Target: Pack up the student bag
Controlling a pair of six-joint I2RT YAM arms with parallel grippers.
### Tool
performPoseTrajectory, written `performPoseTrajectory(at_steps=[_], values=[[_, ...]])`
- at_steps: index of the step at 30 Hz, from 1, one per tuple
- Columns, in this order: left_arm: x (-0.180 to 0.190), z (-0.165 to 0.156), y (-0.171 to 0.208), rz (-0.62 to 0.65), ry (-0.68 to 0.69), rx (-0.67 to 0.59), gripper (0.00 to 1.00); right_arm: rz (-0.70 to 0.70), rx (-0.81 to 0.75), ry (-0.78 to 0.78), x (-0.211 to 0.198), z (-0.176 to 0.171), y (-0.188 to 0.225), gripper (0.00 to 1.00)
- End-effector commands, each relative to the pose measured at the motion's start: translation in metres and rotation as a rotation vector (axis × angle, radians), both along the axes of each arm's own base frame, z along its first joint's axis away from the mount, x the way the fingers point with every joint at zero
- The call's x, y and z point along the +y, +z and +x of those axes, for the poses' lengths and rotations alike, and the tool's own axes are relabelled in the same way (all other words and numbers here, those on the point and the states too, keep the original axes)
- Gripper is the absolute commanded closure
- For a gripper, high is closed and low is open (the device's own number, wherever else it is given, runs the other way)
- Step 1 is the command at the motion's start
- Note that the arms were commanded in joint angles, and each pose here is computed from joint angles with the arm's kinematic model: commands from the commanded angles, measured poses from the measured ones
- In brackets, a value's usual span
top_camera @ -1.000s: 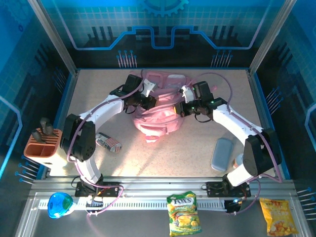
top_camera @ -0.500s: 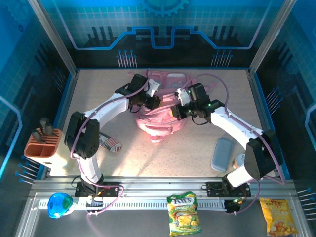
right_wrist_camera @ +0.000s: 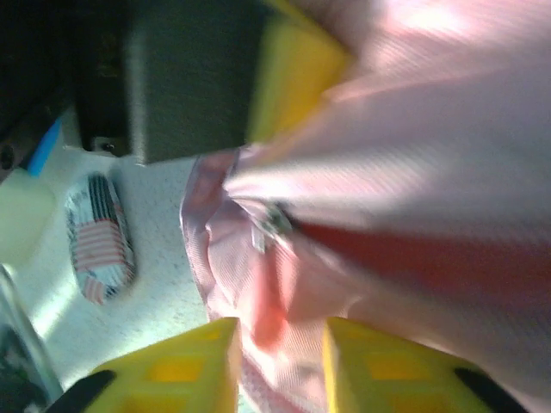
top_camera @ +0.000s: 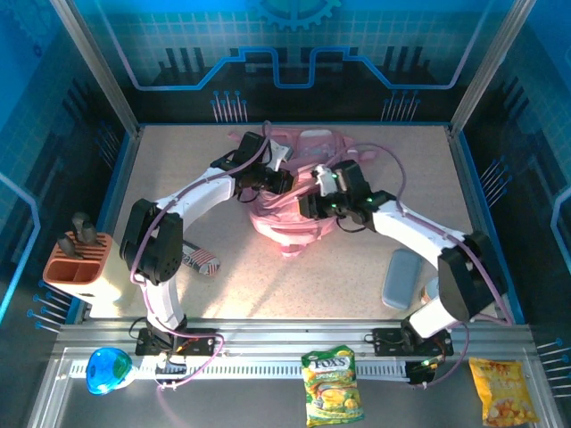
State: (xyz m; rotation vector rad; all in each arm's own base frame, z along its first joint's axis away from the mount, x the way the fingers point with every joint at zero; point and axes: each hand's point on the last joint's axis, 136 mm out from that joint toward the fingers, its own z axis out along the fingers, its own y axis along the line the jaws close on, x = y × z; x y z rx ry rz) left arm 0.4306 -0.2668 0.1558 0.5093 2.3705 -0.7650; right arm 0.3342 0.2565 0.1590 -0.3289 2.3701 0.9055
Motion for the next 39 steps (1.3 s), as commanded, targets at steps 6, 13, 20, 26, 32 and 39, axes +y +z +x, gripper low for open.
performPoseTrajectory(at_steps=[6,13,20,26,32,39], values=[[-0.001,0.009,0.048,-0.075,0.018,-0.168,0.99,0.379,0.137,-0.303,-0.030,0.008,0.052,0.34],[-0.006,0.005,0.050,-0.069,-0.009,-0.188,0.98,0.516,0.389,-0.471,-0.033,0.028,0.031,0.27],[-0.010,-0.002,0.045,-0.035,-0.046,-0.188,0.97,0.553,0.318,-0.474,-0.031,0.048,0.061,0.31],[-0.010,-0.006,0.040,-0.014,-0.057,-0.182,0.97,0.535,0.277,-0.567,-0.054,0.044,0.065,0.28],[-0.014,-0.010,0.040,-0.009,-0.079,-0.183,0.96,0.568,0.369,-0.545,-0.040,0.058,0.053,0.25],[-0.019,-0.025,0.035,0.033,-0.131,-0.202,0.90,0.582,0.403,-0.526,-0.024,0.089,0.050,0.23]])
